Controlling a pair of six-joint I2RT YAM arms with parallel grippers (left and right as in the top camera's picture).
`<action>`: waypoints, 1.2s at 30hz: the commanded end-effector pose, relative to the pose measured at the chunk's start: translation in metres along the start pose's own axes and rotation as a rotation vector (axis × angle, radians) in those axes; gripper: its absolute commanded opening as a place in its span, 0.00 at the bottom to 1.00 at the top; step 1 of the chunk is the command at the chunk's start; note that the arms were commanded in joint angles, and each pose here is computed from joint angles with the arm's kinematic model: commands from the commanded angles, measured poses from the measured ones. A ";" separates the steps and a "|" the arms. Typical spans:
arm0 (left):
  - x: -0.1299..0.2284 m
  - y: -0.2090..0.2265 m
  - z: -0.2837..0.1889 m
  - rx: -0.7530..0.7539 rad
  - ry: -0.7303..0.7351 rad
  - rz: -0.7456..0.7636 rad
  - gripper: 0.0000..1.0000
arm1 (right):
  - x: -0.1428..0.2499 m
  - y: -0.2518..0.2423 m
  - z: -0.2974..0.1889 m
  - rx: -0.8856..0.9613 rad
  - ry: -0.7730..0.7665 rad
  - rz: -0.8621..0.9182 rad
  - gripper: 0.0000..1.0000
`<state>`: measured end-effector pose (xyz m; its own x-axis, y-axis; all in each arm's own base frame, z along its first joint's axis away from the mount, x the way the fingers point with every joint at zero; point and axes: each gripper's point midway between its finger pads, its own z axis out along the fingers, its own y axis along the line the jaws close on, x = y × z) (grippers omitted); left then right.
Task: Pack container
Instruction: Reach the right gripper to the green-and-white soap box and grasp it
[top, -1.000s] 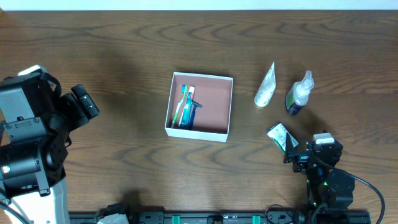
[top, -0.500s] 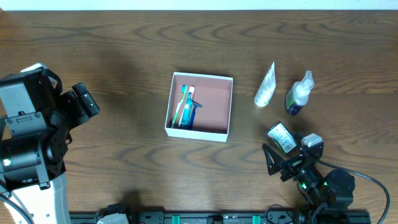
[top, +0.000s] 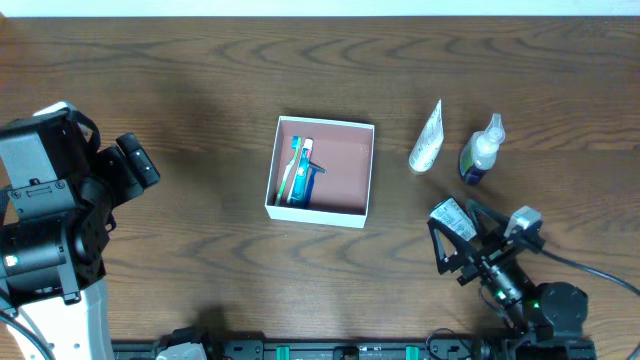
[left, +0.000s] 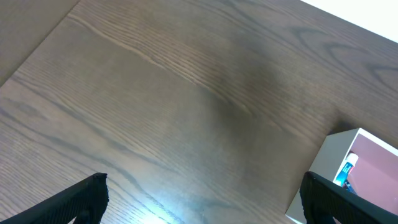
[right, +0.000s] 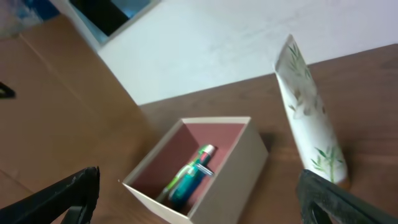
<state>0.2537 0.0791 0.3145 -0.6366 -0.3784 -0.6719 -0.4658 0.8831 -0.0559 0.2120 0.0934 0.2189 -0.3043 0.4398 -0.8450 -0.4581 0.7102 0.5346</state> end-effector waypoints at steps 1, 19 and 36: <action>-0.001 0.003 0.000 -0.013 -0.001 0.005 0.98 | -0.038 0.033 -0.002 -0.059 -0.019 -0.053 0.99; -0.001 0.003 0.000 -0.013 -0.001 0.005 0.98 | -0.019 0.007 0.016 0.110 0.737 -0.143 0.99; -0.001 0.003 0.000 -0.013 -0.001 0.005 0.98 | 0.069 -0.124 0.012 0.711 1.199 0.031 0.99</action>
<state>0.2539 0.0791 0.3144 -0.6371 -0.3785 -0.6714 -0.4659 0.8831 -0.0557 0.2568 0.0442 0.0994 -0.9918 0.0044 -0.1278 -0.0235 0.9761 0.2158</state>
